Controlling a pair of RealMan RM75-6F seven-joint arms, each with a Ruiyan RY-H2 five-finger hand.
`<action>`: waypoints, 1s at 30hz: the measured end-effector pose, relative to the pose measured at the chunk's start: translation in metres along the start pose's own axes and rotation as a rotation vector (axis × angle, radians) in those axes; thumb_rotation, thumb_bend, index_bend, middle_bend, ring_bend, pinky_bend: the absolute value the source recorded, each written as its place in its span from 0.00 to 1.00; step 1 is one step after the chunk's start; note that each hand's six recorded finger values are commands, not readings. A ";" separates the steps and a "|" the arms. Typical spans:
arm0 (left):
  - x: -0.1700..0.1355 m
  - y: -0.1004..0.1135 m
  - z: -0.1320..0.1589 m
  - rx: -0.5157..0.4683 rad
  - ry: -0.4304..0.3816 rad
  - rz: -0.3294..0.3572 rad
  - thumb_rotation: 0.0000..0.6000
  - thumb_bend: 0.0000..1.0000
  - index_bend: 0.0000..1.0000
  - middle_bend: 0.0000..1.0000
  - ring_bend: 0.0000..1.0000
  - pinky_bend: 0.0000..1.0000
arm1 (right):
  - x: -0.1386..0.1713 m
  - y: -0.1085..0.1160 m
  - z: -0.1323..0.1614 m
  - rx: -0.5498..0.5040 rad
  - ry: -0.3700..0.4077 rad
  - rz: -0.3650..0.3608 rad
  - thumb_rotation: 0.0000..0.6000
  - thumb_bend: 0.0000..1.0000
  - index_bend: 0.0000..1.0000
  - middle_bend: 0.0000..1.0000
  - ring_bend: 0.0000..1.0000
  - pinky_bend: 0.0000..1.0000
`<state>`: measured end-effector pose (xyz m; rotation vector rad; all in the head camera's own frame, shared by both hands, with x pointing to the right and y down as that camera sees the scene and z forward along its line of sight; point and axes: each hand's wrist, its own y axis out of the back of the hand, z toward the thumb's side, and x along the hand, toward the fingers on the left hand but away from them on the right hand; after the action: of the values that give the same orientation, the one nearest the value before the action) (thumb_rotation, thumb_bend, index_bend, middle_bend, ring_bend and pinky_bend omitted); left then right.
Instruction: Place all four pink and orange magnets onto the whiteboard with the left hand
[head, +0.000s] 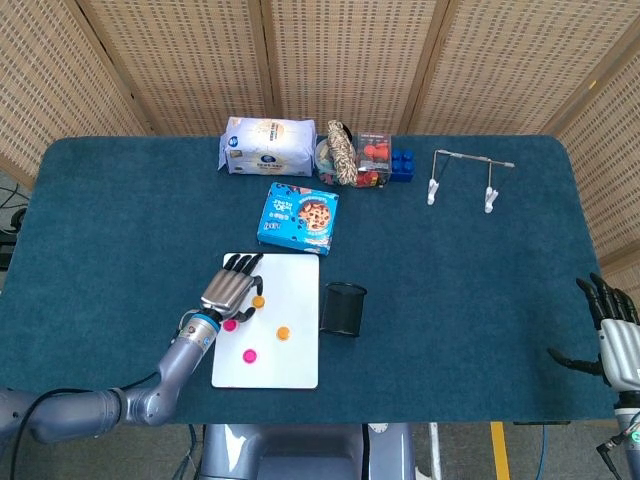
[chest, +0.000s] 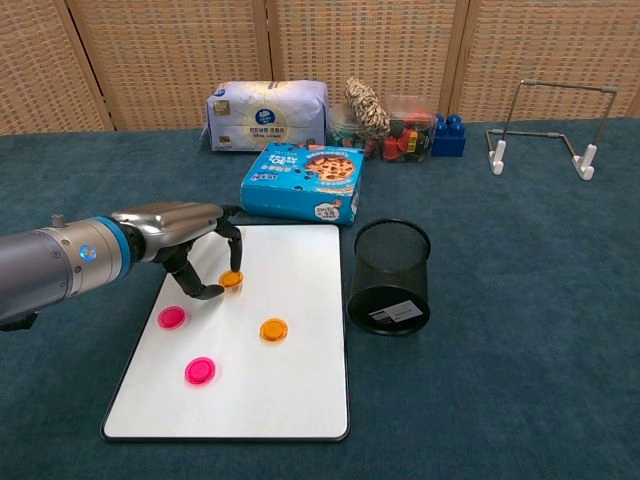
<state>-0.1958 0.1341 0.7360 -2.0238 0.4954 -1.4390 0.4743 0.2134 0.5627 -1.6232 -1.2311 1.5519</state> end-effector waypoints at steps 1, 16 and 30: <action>0.000 0.000 0.000 -0.002 -0.002 -0.002 1.00 0.38 0.53 0.00 0.00 0.00 | 0.000 0.000 0.000 0.000 0.000 0.000 1.00 0.05 0.00 0.00 0.00 0.00; -0.001 0.000 0.003 0.002 -0.015 0.003 1.00 0.36 0.35 0.00 0.00 0.00 | 0.000 0.000 0.000 -0.001 0.000 -0.003 1.00 0.05 0.00 0.00 0.00 0.00; -0.012 0.021 0.002 -0.043 -0.039 0.061 1.00 0.31 0.20 0.00 0.00 0.00 | 0.000 0.001 0.000 -0.004 0.001 -0.005 1.00 0.05 0.00 0.00 0.00 0.00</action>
<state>-0.1974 0.1260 0.7132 -2.0484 0.5707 -1.3609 0.4748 0.2130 0.5621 -1.6222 -1.2377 1.5469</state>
